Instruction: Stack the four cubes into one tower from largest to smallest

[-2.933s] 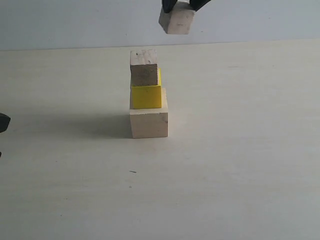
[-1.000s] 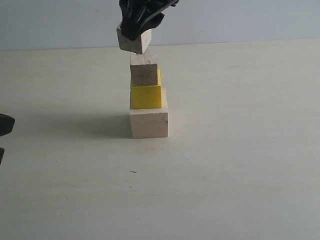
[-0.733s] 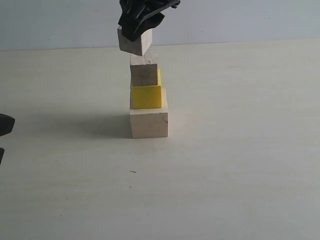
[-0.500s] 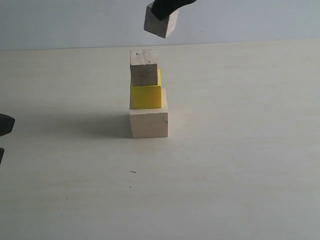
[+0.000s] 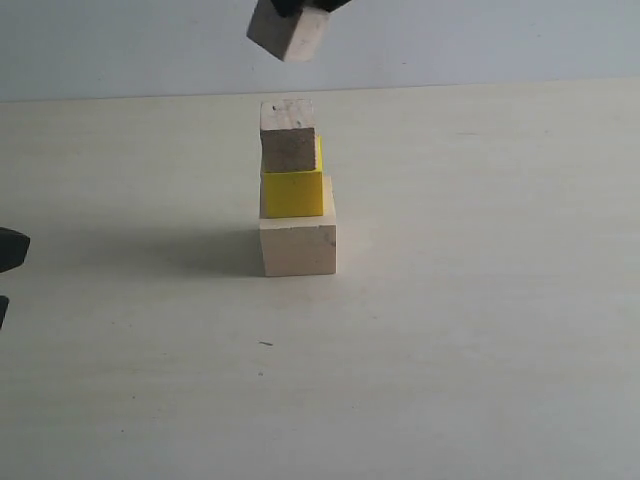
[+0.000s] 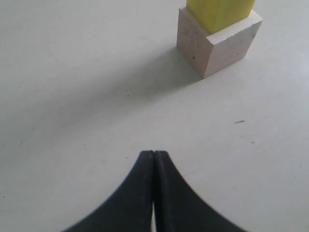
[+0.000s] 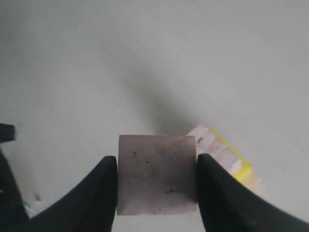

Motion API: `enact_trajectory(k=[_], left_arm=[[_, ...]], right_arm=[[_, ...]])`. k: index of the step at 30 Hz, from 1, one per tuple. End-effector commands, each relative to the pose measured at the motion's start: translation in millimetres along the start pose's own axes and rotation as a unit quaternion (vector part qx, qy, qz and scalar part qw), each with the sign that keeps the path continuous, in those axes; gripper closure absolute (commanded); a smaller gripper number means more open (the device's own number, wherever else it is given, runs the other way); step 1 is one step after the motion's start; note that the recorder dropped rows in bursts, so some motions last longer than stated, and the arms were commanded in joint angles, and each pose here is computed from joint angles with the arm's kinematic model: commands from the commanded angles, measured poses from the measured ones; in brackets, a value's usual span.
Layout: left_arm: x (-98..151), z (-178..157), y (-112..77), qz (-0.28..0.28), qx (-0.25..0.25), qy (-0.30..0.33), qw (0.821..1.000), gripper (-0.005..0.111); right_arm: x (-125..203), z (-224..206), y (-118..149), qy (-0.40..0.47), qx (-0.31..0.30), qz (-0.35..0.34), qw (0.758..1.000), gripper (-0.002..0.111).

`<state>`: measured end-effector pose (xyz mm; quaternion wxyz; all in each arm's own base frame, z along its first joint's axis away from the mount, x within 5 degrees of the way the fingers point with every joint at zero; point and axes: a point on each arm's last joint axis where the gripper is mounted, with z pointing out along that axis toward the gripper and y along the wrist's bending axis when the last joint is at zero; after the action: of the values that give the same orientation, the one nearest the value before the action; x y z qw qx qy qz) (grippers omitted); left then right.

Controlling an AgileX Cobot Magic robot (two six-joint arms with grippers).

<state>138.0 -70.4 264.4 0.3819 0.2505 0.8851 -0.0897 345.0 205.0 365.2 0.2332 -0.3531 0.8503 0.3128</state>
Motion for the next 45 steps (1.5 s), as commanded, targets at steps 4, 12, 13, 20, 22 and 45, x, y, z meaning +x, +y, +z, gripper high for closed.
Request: enact_trajectory(k=[4,12,13,20,22,45], left_arm=[[0,-1,0.3,-0.009,0.0,-0.007,1.0,0.107],[0,-1,0.3,-0.009,0.0,-0.007,1.0,0.107],[0,-1,0.3,-0.009,0.0,-0.007,1.0,0.107],[-1,-1,0.4,-0.009,-0.001,-0.011,1.0,0.107],[-1,-1,0.4,-0.009,-0.001,-0.011,1.0,0.107],[-1,-1,0.1,-0.011,0.001,-0.009,1.0,0.107]], right_arm=[[-16,-6,22,-0.078,-0.119,0.077,0.987,0.108],[-11,-3,7,-0.05,-0.036,0.176,0.982,0.108],[-8,-3,2,-0.038,-0.005,0.176,0.984,0.108],[-2,6,10,-0.002,0.026,0.194,0.981,0.108],[-1,14,18,0.008,0.055,0.193,0.98,0.108],[2,28,28,0.008,0.197,0.211,0.957,0.108]])
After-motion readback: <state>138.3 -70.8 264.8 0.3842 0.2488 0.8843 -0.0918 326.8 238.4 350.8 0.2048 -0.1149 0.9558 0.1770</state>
